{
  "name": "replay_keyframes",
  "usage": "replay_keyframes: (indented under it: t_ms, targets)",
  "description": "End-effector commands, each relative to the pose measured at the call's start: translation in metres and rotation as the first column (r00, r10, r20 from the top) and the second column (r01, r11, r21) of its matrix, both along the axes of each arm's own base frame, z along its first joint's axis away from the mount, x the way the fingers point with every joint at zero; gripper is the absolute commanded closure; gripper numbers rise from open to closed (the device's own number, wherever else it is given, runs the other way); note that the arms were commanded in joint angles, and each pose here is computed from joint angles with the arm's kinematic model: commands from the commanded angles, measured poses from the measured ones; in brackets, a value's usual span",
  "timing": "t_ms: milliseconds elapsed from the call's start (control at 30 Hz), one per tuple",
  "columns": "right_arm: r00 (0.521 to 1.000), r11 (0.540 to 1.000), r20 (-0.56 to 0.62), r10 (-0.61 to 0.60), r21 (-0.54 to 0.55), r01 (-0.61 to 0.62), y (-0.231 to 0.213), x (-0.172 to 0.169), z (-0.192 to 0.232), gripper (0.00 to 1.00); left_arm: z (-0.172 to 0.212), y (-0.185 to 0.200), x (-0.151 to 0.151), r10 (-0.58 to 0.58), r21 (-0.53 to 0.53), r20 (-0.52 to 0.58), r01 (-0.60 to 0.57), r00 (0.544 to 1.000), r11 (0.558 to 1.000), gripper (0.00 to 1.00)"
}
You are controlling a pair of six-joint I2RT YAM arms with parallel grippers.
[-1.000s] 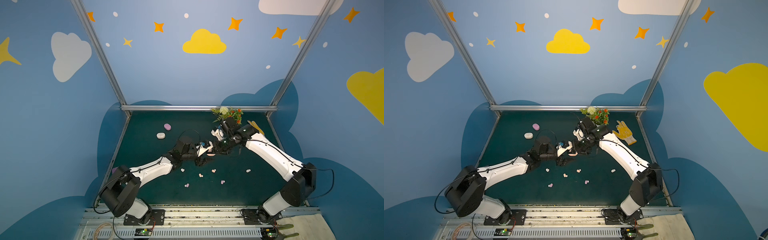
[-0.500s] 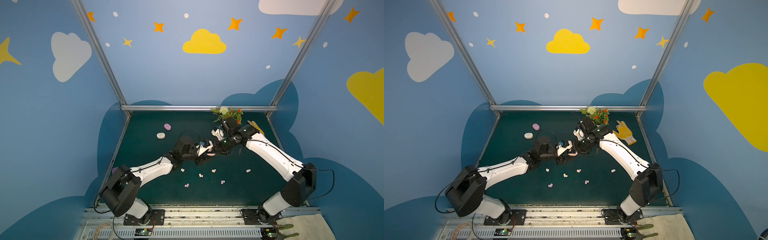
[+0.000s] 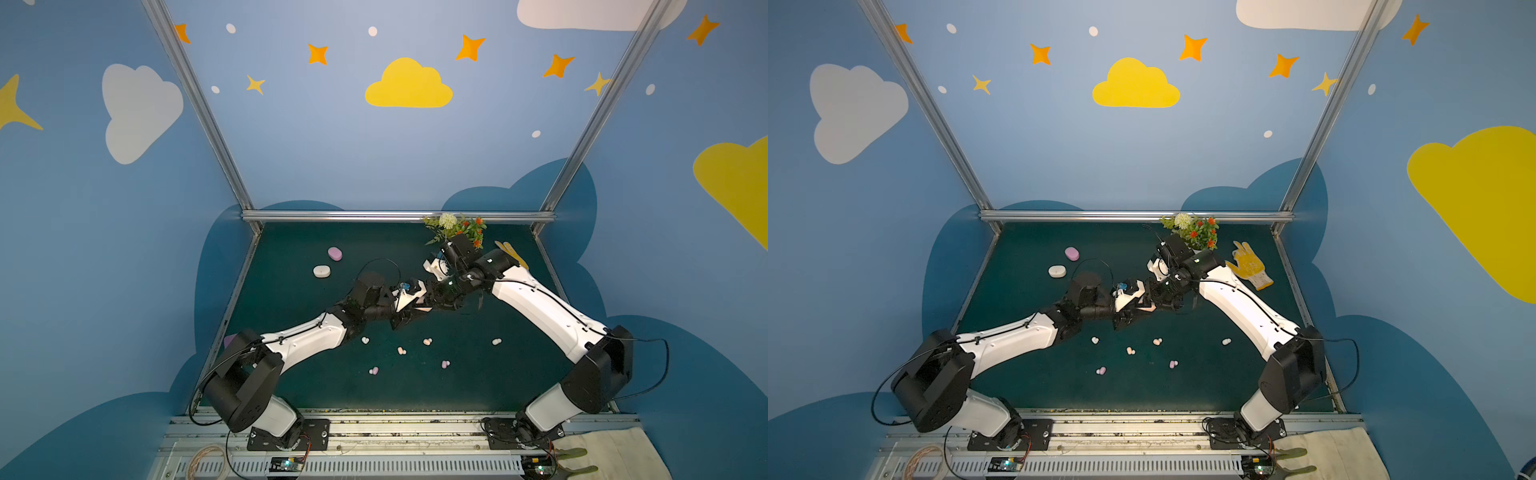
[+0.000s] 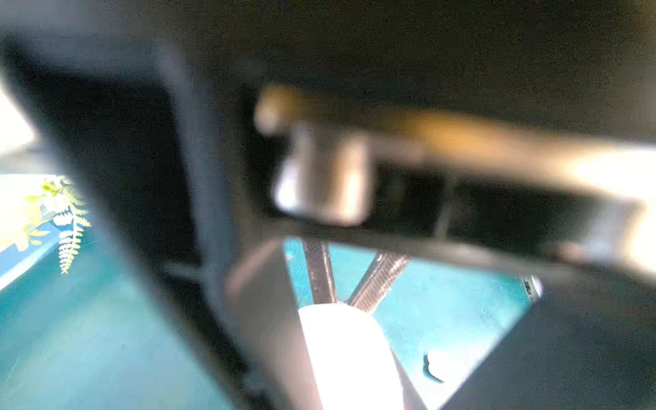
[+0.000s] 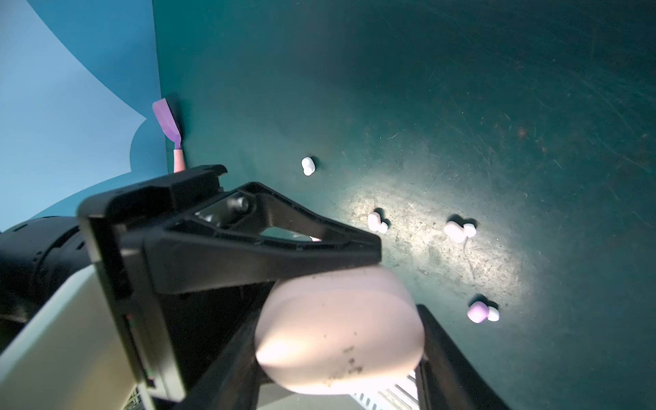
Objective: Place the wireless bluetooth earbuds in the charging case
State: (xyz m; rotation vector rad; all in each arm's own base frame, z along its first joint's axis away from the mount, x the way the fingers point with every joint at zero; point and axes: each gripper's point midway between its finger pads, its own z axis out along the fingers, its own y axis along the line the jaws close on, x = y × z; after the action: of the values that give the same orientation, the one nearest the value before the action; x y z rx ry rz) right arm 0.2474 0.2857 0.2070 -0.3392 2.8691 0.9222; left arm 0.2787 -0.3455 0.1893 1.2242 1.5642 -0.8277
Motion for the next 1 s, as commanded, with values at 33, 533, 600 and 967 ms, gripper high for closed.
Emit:
replay_keyframes:
  t_ms: [33, 533, 600, 967]
  targets:
    - [0.999, 0.993, 0.043, 0.006, 0.118, -0.011, 0.014, 0.000, 0.024, 0.60, 0.000, -0.011, -0.008, -0.048, 0.005, -0.022, 0.048, 0.999, 0.999, 0.53]
    - [0.999, 0.990, 0.029, -0.025, 0.141, 0.020, 0.007, 0.005, 0.025, 0.62, -0.005, -0.012, -0.014, -0.079, 0.030, -0.035, 0.080, 0.996, 0.996, 0.48]
    - [0.999, 0.989, 0.029, -0.028, 0.144, 0.023, 0.006, 0.005, 0.026, 0.62, -0.007, -0.011, -0.015, -0.084, 0.037, -0.036, 0.085, 0.996, 0.996, 0.48]
    - [0.999, 0.989, 0.025, -0.038, 0.145, 0.034, -0.001, 0.008, 0.027, 0.62, -0.010, -0.013, -0.017, -0.106, 0.057, -0.047, 0.108, 0.993, 0.993, 0.50]
